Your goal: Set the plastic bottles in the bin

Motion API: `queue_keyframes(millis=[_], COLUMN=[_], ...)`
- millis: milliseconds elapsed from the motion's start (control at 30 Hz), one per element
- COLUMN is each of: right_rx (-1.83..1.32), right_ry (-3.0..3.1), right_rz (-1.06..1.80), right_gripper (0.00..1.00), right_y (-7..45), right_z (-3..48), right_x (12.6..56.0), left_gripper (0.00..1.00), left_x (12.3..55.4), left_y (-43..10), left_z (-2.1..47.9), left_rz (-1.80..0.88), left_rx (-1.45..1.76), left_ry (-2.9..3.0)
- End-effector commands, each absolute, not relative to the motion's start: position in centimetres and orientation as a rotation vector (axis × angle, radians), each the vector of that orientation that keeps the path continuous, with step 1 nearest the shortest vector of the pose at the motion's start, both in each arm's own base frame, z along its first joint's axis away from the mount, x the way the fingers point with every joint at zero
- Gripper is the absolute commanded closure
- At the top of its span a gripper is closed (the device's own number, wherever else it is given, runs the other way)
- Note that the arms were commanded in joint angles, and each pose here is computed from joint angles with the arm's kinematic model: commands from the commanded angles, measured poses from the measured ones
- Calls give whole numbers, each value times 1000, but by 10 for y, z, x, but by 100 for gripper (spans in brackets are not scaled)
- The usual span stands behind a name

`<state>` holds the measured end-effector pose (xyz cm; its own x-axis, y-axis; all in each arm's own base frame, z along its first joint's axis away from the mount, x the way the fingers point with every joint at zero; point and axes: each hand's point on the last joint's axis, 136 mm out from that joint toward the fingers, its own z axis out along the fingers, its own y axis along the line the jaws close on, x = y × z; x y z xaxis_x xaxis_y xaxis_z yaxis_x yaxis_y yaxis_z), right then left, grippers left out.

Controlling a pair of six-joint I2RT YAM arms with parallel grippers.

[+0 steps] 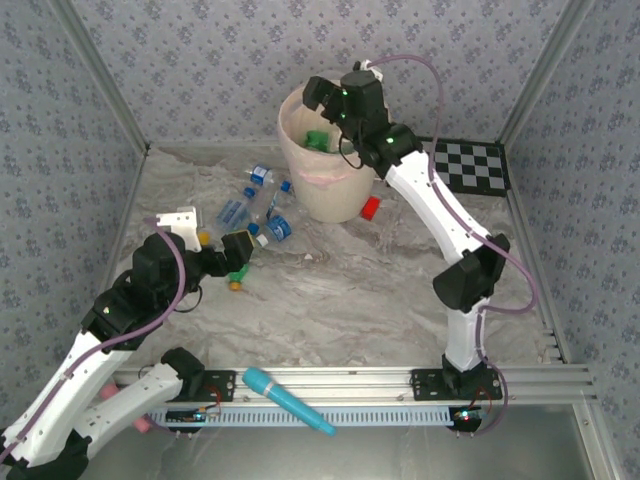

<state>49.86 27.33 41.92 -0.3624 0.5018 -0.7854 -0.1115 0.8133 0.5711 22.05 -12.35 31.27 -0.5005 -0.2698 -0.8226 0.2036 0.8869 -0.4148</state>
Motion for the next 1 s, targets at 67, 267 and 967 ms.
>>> queue_keyframes(millis=[67,267,967], right_rx=[239,164,-35], right_ry=[1790,1797,1844], right_rz=[654,627,714], right_gripper=[0,0,0], right_y=[260,245,219], right_z=[440,421,376], right_x=[470,437,326], left_gripper=[0,0,7], left_x=[226,235,250], left_y=[-121,-123,-98], left_z=[304,278,104], left_rz=[-529,-468,-270], left_rx=[-67,-68,-285], left_ry=[2029,2067,2405])
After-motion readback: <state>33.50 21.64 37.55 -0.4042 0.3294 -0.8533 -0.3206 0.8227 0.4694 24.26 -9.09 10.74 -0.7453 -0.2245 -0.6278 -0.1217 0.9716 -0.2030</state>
